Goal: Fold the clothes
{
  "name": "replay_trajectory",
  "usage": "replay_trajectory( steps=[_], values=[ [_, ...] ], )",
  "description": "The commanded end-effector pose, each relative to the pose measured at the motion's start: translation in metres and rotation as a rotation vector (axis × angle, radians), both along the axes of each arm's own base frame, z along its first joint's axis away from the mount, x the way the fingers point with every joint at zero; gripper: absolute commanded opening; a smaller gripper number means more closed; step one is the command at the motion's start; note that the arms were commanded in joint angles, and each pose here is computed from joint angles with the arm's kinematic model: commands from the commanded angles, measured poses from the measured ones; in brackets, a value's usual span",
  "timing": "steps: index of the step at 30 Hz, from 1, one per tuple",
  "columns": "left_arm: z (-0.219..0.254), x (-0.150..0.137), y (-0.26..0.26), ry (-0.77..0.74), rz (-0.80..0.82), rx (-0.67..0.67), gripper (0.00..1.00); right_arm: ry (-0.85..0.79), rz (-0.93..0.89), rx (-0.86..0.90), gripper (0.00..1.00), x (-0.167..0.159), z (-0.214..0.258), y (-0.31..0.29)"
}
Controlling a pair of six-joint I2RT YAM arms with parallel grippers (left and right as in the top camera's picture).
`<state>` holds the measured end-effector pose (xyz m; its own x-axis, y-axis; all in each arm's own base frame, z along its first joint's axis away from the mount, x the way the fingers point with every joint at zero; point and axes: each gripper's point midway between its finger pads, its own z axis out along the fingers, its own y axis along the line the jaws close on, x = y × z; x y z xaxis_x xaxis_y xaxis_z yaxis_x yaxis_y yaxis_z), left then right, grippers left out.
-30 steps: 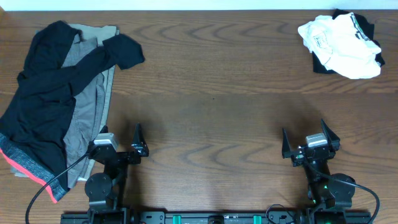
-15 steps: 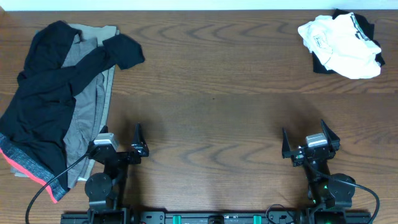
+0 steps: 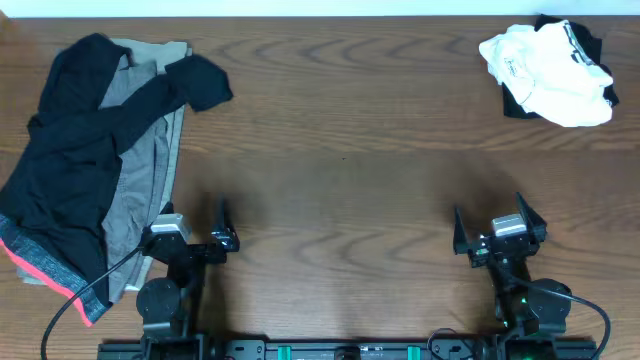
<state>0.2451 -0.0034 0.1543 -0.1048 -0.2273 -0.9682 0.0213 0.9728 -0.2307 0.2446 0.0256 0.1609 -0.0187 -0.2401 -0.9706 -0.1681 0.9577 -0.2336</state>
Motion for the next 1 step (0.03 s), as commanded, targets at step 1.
replay_trajectory(
  steps=[1],
  values=[
    [-0.0142, -0.0011, -0.0019, 0.043, -0.012, -0.005, 0.98, -0.002, -0.004, -0.009, 0.99, -0.0002, -0.0003, -0.0008]
  ],
)
